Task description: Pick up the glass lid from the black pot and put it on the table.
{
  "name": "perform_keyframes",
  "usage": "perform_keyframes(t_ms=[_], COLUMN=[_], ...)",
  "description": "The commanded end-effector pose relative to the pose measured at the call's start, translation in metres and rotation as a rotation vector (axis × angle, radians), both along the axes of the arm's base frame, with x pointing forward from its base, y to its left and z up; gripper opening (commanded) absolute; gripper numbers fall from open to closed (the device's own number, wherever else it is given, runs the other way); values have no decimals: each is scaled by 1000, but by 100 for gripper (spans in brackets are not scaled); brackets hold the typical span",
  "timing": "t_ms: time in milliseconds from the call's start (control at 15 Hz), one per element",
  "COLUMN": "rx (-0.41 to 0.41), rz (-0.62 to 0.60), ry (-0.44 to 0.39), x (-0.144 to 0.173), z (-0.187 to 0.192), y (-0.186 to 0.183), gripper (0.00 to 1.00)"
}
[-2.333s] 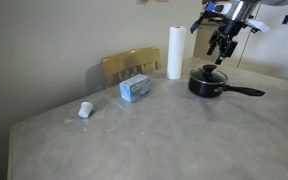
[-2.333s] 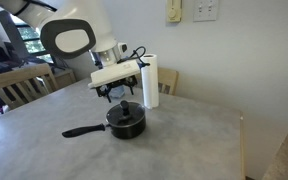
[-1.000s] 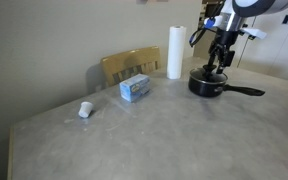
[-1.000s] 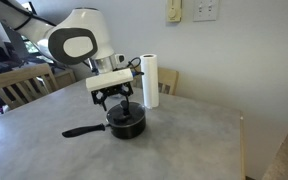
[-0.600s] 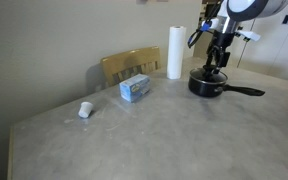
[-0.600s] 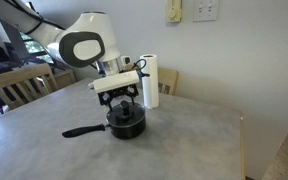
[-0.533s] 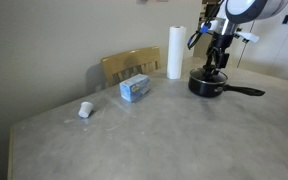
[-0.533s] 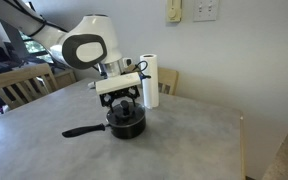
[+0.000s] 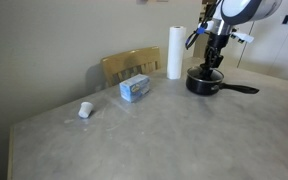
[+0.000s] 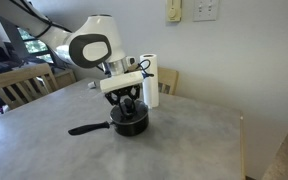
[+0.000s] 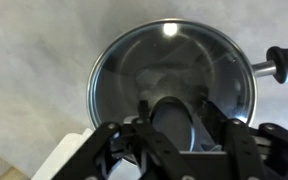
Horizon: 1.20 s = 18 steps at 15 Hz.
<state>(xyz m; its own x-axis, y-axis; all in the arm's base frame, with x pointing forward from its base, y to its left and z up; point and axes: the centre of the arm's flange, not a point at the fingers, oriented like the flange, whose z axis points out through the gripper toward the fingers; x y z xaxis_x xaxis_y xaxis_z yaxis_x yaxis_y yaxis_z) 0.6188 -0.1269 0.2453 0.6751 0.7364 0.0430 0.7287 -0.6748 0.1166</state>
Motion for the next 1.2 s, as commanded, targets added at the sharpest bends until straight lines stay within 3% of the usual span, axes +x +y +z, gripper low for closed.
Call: perform_keyframes(t_ms=[0,133,733,1133], rx=[0,2,-9,12], rz=[5,9,20,-1], ry=[3,-5,-27,-1], x=[1,1,-12,-38], z=[-10,-6,45,54], y=[1,2,23,101], gripper=[25,15,15,15])
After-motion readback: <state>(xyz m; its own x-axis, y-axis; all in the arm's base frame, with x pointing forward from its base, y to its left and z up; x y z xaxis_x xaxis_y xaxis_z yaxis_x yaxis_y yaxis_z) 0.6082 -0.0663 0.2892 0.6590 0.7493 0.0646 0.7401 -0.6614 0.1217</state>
